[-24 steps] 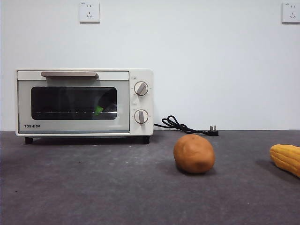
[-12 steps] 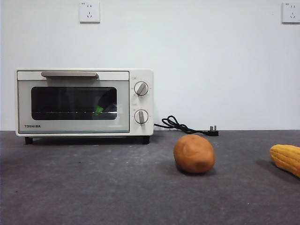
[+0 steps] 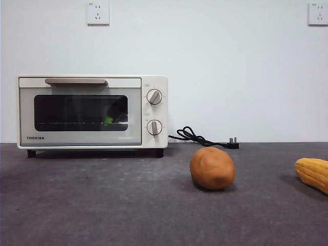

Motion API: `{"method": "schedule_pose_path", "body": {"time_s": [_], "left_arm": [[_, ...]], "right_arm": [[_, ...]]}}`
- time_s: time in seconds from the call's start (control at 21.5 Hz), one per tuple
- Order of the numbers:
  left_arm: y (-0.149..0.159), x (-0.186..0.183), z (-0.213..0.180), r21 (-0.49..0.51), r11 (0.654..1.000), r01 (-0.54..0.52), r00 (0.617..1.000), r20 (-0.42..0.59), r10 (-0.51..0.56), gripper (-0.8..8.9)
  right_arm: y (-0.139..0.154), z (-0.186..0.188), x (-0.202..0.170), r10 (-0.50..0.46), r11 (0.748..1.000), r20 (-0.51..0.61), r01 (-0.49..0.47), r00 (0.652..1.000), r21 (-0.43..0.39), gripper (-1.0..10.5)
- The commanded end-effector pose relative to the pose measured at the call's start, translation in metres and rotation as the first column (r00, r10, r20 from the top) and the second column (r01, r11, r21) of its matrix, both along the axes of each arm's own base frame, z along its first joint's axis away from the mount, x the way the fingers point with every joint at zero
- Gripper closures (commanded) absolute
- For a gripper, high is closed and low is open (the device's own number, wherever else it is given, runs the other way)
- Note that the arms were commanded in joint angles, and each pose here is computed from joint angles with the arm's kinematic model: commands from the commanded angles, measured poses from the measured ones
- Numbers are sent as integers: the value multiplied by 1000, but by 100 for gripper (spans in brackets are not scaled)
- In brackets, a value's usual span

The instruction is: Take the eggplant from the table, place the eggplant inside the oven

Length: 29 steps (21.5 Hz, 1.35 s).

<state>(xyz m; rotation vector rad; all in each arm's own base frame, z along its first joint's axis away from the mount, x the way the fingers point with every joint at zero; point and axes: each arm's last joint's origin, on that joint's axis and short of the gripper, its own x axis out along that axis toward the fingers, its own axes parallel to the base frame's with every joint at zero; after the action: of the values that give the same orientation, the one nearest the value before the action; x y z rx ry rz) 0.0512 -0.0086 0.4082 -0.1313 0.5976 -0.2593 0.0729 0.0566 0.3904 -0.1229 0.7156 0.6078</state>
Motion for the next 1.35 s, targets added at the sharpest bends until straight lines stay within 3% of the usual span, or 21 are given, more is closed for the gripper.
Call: {"method": "schedule_pose_path", "body": {"time_s": [0.05, 0.23, 0.51, 0.65, 0.88, 1.02, 1.16, 1.35], "left_arm": [[0, -1, 0, -6, 1000, 0, 1000, -3, 0, 818], [0, 2, 4, 22, 1000, 15, 999, 50, -16, 818], [0, 11, 21, 124, 991, 46, 959, 272, -78, 818], [0, 9, 34, 213, 976, 39, 893, 431, -130, 818], [0, -13, 57, 370, 928, -55, 697, 680, -230, 818], [1, -30, 64, 407, 906, -119, 604, 753, -259, 818], [1, -42, 64, 447, 878, -171, 566, 774, -284, 818], [1, -48, 55, 516, 825, -232, 562, 763, -319, 818]], "right_arm": [[1, -2, 1, 1, 1000, 4, -1, 1000, -8, 948], [1, -2, 1, 1, 1000, 2, -1, 1000, -9, 948], [2, -2, 2, 1, 1000, -1, -2, 1000, -12, 948], [2, -2, 2, 1, 1000, -2, -1, 1000, -12, 948], [2, -2, 2, 1, 1000, -2, -1, 1000, -12, 948], [2, -2, 2, 1, 1000, -2, -2, 1000, -12, 948], [2, -2, 2, 1, 1000, -2, -1, 1000, -12, 948], [2, -2, 2, 1, 1000, -1, -2, 1000, -12, 948]]}}
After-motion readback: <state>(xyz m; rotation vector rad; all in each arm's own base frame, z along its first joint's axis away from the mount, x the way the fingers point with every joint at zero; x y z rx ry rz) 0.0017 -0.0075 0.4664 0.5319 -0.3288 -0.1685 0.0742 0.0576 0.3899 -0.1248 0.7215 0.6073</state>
